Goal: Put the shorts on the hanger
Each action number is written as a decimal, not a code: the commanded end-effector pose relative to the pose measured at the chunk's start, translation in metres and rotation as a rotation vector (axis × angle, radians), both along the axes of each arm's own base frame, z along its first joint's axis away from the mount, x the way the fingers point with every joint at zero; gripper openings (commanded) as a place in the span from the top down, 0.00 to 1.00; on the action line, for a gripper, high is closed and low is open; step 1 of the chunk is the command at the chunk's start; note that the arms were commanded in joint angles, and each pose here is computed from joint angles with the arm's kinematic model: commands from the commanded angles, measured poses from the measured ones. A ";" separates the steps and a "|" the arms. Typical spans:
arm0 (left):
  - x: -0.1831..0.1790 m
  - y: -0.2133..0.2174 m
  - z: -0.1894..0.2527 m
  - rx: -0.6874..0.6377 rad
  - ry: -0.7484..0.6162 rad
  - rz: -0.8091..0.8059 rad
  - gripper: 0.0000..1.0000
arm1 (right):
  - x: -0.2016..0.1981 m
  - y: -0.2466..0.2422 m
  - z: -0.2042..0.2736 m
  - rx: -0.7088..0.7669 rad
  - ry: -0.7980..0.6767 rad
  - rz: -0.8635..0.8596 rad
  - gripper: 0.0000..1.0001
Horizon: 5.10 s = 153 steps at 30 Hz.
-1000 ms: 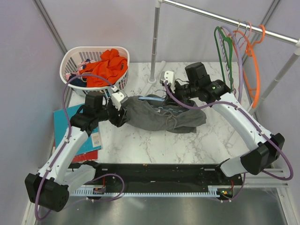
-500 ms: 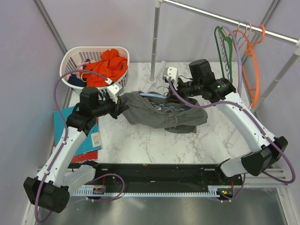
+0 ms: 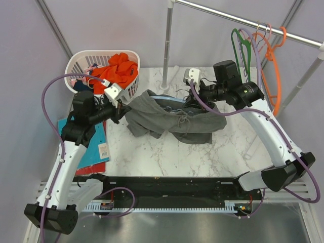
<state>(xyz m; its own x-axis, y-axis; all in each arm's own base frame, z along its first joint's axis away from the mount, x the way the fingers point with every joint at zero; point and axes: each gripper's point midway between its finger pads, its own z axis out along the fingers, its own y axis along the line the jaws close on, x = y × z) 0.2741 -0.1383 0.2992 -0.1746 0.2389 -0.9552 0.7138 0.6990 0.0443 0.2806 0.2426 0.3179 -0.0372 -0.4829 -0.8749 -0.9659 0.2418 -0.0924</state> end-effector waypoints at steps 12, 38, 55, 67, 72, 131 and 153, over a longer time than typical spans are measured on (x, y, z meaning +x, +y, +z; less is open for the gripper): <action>-0.012 -0.011 0.063 0.121 -0.306 -0.192 0.33 | 0.006 -0.011 0.054 0.015 0.009 -0.167 1.00; 0.008 -0.182 0.068 0.349 -0.703 -0.521 0.55 | -0.042 0.031 0.040 0.068 0.219 -0.204 1.00; 0.018 -0.137 0.072 0.354 -0.807 -0.321 0.98 | -0.072 -0.030 0.004 -0.112 0.206 -0.336 0.70; -0.003 -0.139 0.093 0.295 -1.018 -0.372 0.98 | -0.101 -0.022 0.033 -0.017 0.212 -0.204 0.27; -0.039 -0.153 0.088 0.279 -1.223 -0.554 0.98 | -0.119 0.002 0.050 0.094 0.314 -0.084 0.22; -0.007 -0.048 0.150 -0.016 -0.819 0.016 0.01 | 0.074 -0.032 0.247 1.048 0.188 -0.860 1.00; -0.021 -0.046 0.136 -0.076 -0.737 -0.003 0.01 | 0.146 -0.004 0.252 1.207 0.153 -1.044 1.00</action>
<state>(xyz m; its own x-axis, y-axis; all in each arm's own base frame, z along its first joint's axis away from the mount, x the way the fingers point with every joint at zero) 0.2595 -0.1893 0.4251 0.5346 0.2136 -0.8177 0.5074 0.6926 0.5127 0.4347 0.2459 0.4968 -0.1610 0.6318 -0.7582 -0.2091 0.7290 0.6518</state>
